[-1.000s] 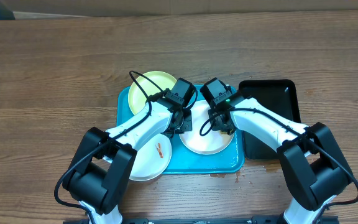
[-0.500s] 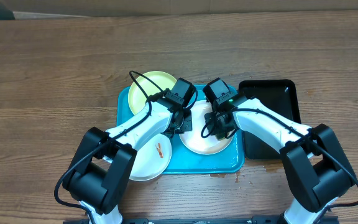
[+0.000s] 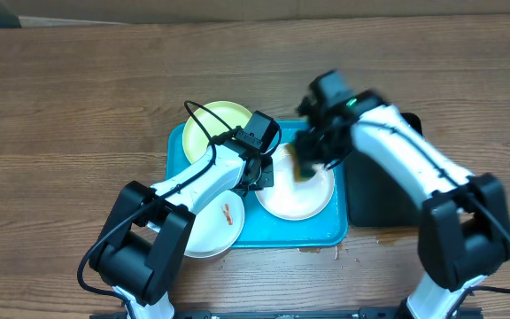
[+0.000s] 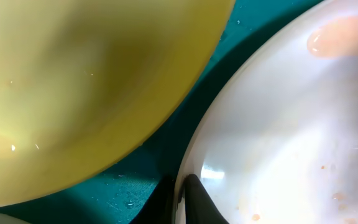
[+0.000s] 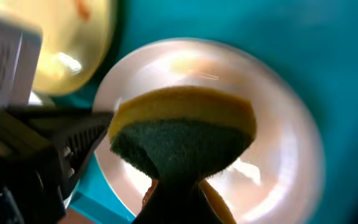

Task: Clean dirty plates on tray and stack at the side
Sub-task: 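Return the sponge to the black tray and release it, right gripper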

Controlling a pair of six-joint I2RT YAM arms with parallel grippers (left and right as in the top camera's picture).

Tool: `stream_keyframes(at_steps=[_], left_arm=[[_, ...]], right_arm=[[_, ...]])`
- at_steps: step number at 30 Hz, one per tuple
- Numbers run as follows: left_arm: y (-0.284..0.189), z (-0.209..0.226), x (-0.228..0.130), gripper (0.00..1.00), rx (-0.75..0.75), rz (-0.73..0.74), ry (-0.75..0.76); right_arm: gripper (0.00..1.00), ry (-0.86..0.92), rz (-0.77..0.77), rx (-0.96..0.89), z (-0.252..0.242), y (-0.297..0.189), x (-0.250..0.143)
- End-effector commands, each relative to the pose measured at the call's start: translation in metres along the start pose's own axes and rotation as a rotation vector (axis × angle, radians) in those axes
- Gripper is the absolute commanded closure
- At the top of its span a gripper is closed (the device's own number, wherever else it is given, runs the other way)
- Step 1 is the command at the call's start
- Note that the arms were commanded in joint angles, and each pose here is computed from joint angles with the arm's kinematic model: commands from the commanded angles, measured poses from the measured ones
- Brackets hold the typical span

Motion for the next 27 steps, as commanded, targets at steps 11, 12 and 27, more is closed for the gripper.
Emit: stream_keyframes(at_steps=[11,12,27], left_arm=[[0.009,0.01,-0.007,0.85,0.047,0.015,-0.003],[0.009,0.01,-0.007,0.85,0.046,0.016,-0.003],[0.009,0.005,-0.013,0.7,0.01,0.054,-0.004]], right_arm=[[0.96,0.347,0.024,-0.279,-0.153,-0.056,-0.042],[0.96,0.361,0.027,-0.279,-0.158,-0.054,-0.046],[0.58,0.41,0.025,-0.28,-0.174,-0.013,-0.07]])
Point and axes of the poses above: each gripper's point midway between its finger pads, its own y axis out along the fingers, its own z axis along the line the jaws close on, x = y × z, the point moved 1 cm from there along -y, back along the fingers, and after that the axes turned 13 degrees about -y, right-handed, at the moved point
